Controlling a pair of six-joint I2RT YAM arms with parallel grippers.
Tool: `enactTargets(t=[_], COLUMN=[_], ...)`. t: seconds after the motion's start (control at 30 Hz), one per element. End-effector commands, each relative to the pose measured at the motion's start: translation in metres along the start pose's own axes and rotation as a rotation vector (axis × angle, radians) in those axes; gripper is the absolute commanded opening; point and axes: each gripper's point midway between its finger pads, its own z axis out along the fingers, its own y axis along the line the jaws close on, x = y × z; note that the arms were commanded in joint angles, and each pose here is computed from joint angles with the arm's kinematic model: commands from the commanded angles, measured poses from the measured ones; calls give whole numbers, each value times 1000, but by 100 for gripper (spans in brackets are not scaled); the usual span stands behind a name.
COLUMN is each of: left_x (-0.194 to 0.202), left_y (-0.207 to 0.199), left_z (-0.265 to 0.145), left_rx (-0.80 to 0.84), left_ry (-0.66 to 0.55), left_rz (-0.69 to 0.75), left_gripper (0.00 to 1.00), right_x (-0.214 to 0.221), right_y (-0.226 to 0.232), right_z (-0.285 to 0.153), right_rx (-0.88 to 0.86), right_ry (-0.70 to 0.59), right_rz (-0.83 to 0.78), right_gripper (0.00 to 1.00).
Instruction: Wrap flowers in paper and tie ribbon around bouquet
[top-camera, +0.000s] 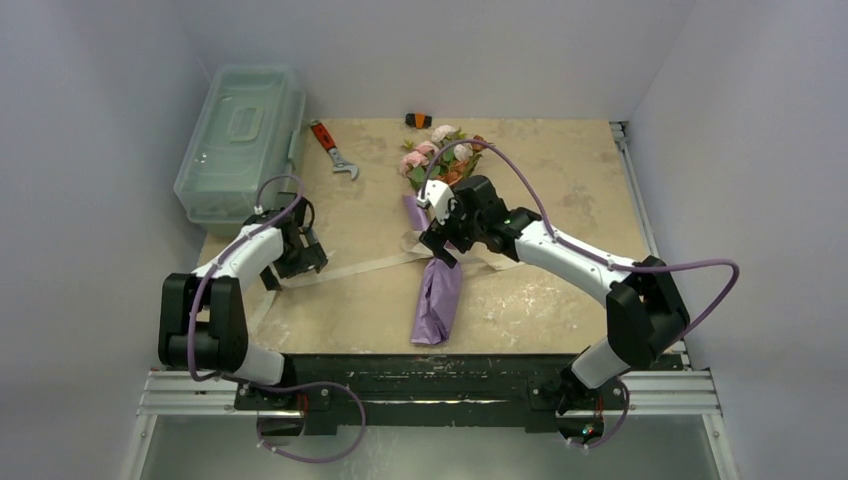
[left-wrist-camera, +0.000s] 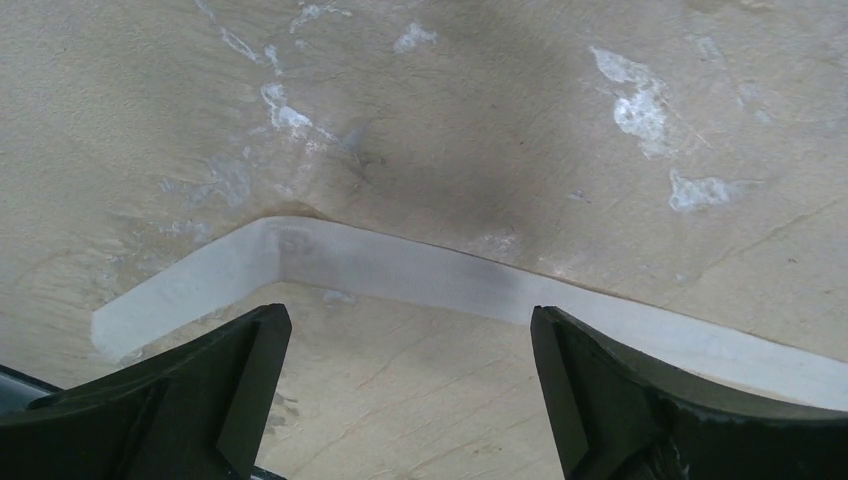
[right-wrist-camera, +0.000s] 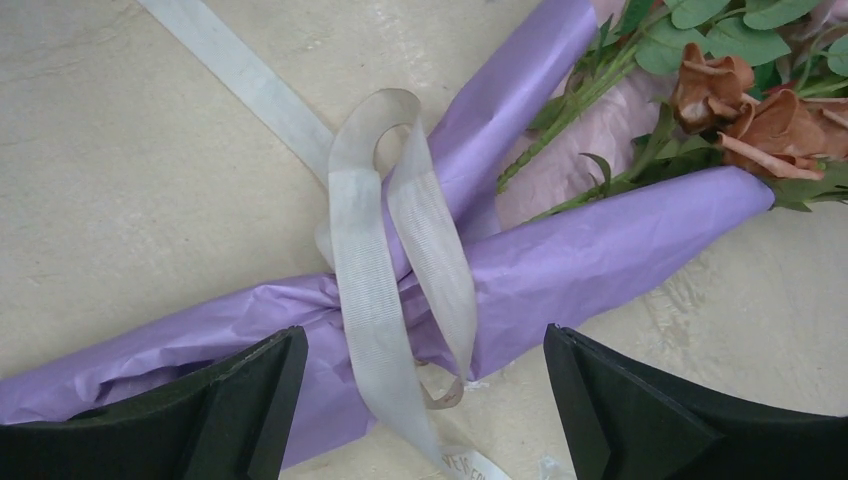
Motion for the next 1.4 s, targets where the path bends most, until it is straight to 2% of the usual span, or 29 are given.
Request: enactTargets(t=[0.0, 0.23, 0.57, 0.73, 0.83, 1.03, 1.2, 1.37], left_x=[-6, 6, 3, 19, 27, 39, 28, -18], left_y=[3, 19, 9, 2, -2, -9, -20, -51], left_z=[5, 12, 44, 56, 62, 61, 30, -38], left_rx=[-38, -128, -63, -20, 4, 62, 148, 282], left_ry=[18, 55, 51, 90, 109, 137, 133, -14], left_rz=[-108, -161, -157, -180, -183, -197, -207, -162], left_gripper=[100, 94, 87, 68, 39, 1, 0, 0], right_x=[-26, -20, -19, -16, -15, -11, -13, -5], right_y=[-14, -15, -11, -11, -12, -13, -24, -57], right_z=[-12, -24, -49, -59, -63, -63, -63, -66], right_rx=[63, 91, 100, 113, 125, 132, 190, 373], right_ry=[-100, -103, -131, -128, -126, -123, -123, -84], right_rz=[-6, 3, 22, 27, 18, 3, 25, 151], right_gripper=[99, 99, 99, 99, 99, 99, 99, 99])
